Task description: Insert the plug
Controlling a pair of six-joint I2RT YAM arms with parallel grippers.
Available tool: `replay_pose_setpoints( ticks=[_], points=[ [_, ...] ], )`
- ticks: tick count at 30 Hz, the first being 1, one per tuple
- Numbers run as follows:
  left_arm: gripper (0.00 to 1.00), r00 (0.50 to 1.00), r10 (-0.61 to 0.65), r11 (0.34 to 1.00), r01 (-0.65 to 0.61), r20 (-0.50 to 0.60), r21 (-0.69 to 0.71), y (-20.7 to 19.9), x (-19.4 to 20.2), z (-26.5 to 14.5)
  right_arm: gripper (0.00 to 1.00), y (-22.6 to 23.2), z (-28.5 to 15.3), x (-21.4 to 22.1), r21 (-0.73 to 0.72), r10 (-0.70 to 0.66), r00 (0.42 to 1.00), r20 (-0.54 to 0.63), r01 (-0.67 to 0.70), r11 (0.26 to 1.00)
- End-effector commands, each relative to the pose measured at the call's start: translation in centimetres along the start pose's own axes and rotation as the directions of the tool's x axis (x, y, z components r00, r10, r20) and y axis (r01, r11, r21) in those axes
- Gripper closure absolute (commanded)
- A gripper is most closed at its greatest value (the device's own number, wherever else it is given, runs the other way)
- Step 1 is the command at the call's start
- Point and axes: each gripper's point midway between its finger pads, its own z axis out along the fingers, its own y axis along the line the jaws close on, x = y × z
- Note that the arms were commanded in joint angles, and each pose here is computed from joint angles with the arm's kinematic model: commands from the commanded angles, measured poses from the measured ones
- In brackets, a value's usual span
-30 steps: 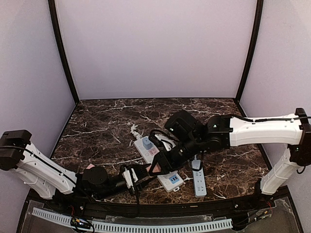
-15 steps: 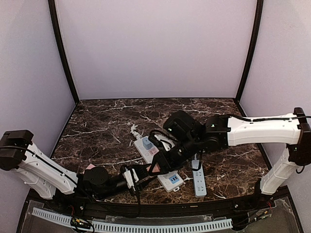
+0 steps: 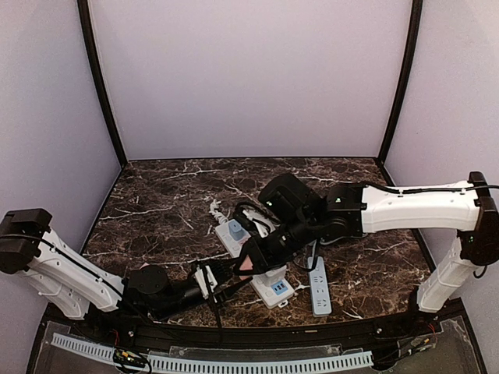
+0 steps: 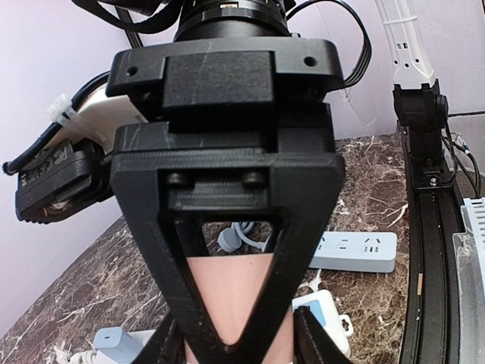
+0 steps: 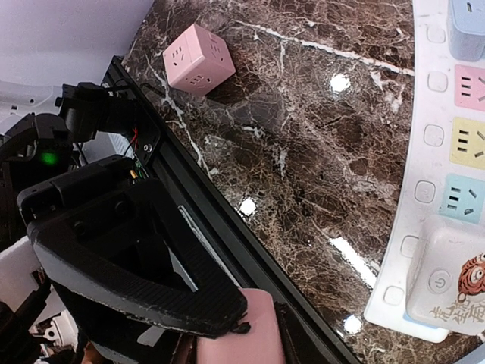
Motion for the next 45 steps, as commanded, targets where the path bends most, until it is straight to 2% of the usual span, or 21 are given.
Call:
replay_pose_setpoints(
  ticks=[1,5,9,13,19,22,24,25,26,27,29,32,35,40,45],
  points=[
    [0.77,0.999,-0.024,1.000,0.024,0.030,-0.009,0.2,-0.6,-0.3,0.73,2.3,0.1,-1.4,-0.077,-0.038,0.999,0.040,0.041,0.996],
    [0.77,0.999,-0.028,0.999,0.029,0.032,-0.026,0.5,-0.6,-0.3,0.76,2.3,0.3,-1.1,-0.080,-0.030,0.999,0.021,0.031,0.996],
    [0.77,0.999,-0.029,0.999,0.031,0.031,-0.043,0.9,-0.6,-0.4,0.68,2.4,0.0,-1.0,-0.076,-0.035,0.999,0.014,0.036,0.996],
    [0.77,0.999,-0.027,0.998,0.029,0.027,-0.061,1.2,-0.5,-0.6,0.67,2.3,-0.3,-1.0,-0.066,-0.035,0.999,0.015,0.036,0.997],
    [0.77,0.999,-0.028,0.997,0.030,0.026,-0.069,1.4,-0.5,-0.6,0.81,1.9,-0.3,-1.0,-0.046,-0.028,0.999,0.018,0.029,0.999],
    [0.75,0.999,-0.031,0.997,0.032,0.017,-0.067,1.3,-0.2,-0.5,0.96,1.6,-0.1,-1.2,-0.027,-0.027,0.999,0.018,0.028,0.999],
    [0.64,0.999,-0.042,0.996,0.041,-0.010,-0.080,1.4,0.3,-0.4,1.00,1.2,-0.1,-1.4,0.001,-0.029,0.999,0.015,0.029,1.000],
    [0.52,0.998,-0.053,0.994,0.051,-0.018,-0.095,1.6,0.4,-0.3,1.00,0.7,0.0,-1.5,0.027,-0.031,0.999,0.008,0.031,0.999],
    [0.44,0.996,-0.077,0.989,0.070,-0.046,-0.134,2.2,1.1,-0.5,1.00,-0.1,0.0,-1.8,0.061,-0.032,0.999,0.008,0.031,0.998],
    [0.32,0.992,-0.115,0.981,0.106,-0.049,-0.162,2.7,1.2,-0.7,1.00,-0.7,0.0,-2.2,0.089,-0.036,0.999,0.008,0.035,0.995],
    [0.21,0.986,-0.150,0.967,0.131,-0.072,-0.218,3.7,2.2,-1.3,1.00,-2.2,-0.2,-2.8,0.139,-0.039,0.999,0.006,0.037,0.990],
    [0.14,0.977,-0.178,0.949,0.140,-0.115,-0.282,4.7,4.0,-2.6,1.00,-4.2,-0.8,-4.0,0.188,-0.053,0.999,0.008,0.051,0.981],
    [0.14,0.967,-0.224,0.923,0.170,-0.123,-0.344,6.0,4.8,-3.8,1.00,-5.8,-1.1,-5.1,0.251,-0.077,0.997,-0.017,0.079,0.965],
    [0.12,0.949,-0.249,0.884,0.141,-0.194,-0.445,7.7,6.8,-5.9,1.00,-8.5,0.3,-6.1,0.345,-0.078,0.991,-0.105,0.110,0.932],
    [0.06,0.927,-0.316,0.819,0.159,-0.201,-0.551,10.1,8.1,-8.3,1.00,-10.5,1.9,-7.5,0.428,-0.046,0.986,-0.157,0.110,0.897]
  ],
)
